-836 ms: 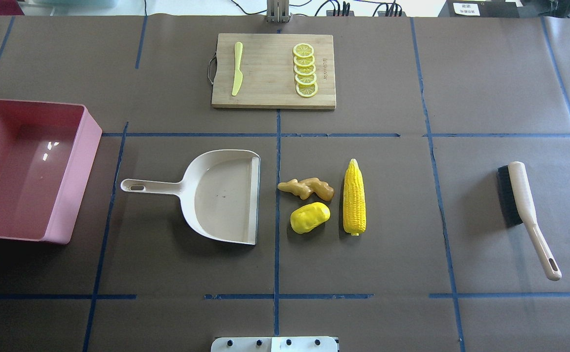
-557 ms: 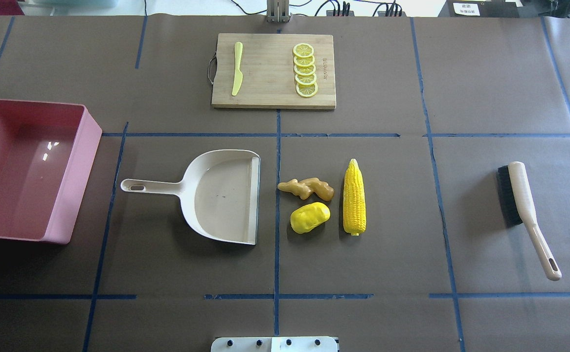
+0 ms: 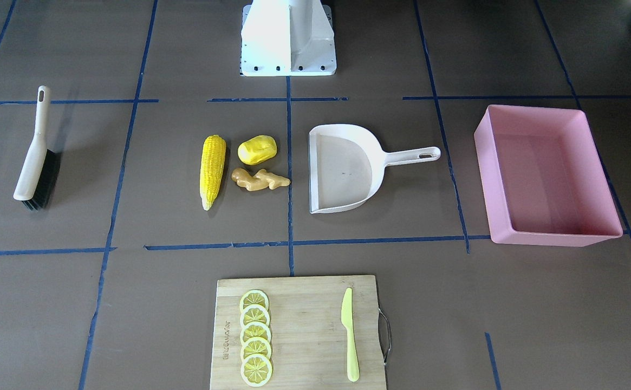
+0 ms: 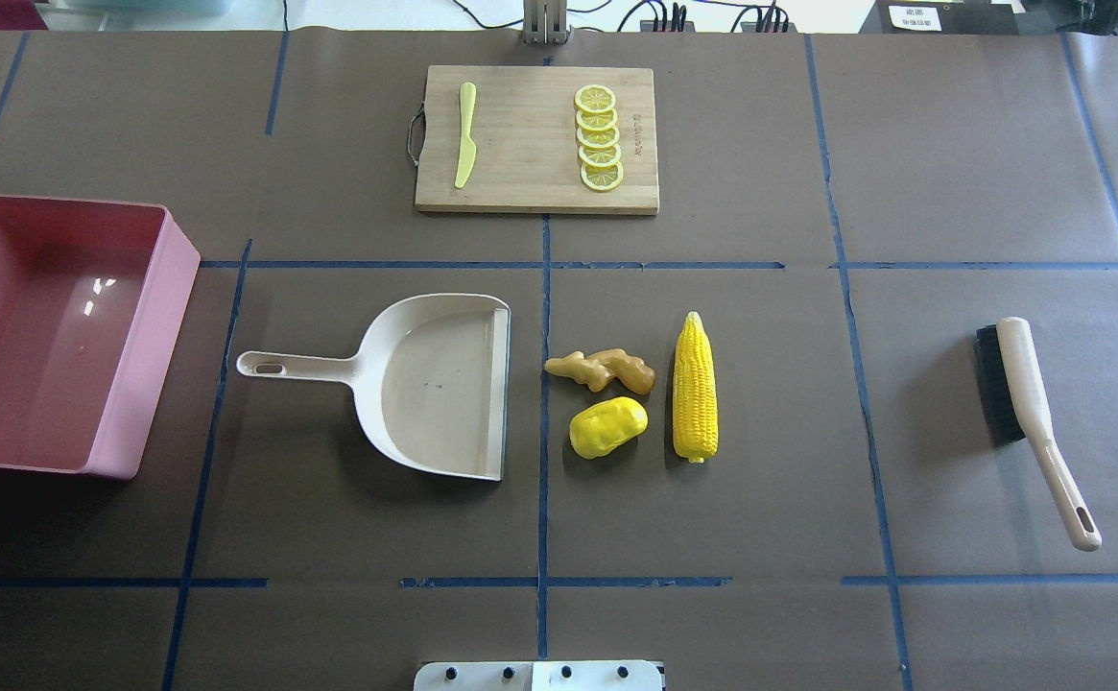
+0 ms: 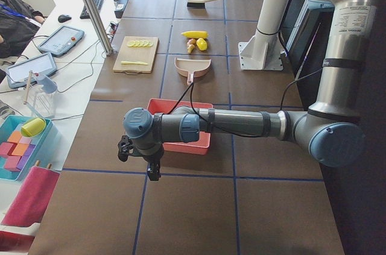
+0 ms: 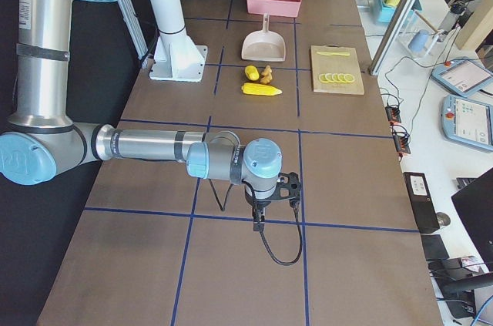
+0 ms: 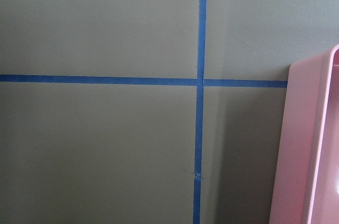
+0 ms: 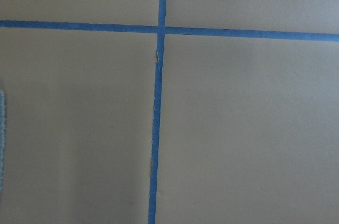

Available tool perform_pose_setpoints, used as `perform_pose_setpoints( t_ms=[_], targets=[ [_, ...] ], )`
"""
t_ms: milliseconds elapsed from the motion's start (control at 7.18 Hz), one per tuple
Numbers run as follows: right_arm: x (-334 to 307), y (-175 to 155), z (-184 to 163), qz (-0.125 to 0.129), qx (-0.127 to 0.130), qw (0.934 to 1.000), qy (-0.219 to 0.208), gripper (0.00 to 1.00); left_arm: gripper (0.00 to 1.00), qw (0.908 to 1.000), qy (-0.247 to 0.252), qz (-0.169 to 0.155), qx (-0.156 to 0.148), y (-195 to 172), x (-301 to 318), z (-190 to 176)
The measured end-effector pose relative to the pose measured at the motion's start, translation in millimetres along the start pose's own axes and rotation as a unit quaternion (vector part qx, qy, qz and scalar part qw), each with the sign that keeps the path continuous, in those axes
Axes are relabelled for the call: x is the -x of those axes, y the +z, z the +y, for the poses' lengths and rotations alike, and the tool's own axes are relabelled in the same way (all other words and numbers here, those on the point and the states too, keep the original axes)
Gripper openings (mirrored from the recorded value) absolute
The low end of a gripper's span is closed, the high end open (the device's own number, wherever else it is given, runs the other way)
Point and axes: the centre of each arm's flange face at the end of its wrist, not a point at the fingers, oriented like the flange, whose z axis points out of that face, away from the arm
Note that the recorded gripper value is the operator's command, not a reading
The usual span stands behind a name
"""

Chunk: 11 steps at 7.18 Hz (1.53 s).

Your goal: Sweep and dump trash into bin

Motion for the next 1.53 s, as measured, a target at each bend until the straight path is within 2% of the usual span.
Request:
perform_pose_setpoints(
  t_ms=[279,418,557,836,1254,1532],
  targets=[
    [1.1,-1.1,-0.8,0.0,-0.002,1.0,-0.001,1.0,1.0,1.0,0.003,0.002,-0.003,-1.1,-1.5,-0.6],
    [3.4,-3.7,-3.5,0.0,-0.005,1.0,-0.005,1.0,1.0,0.9998,0.016,0.003,-0.014,-4.0,-4.7,-3.0],
    [7.2,-7.6,-7.6,0.001,-0.009,0.9999,-0.01,1.0,1.0,0.9985,0.04,0.003,-0.036,-8.7,-10.2,-7.2],
    [11.4,-11.9,-12.1,0.001,-0.014,0.9998,-0.012,1.0,1.0,0.9901,0.106,0.009,-0.091,-19.5,-29.5,-16.7],
    [21.2,-22.4,-26.0,0.001,-0.025,0.9995,-0.021,1.0,1.0,0.9696,0.204,0.044,-0.127,-26.6,-97.7,-24.1],
    [34.2,-37.0,-42.0,0.003,-0.04,0.9985,-0.037,1.0,1.0,0.9458,0.285,0.056,-0.146,-43.0,-179.4,-14.0]
  ],
)
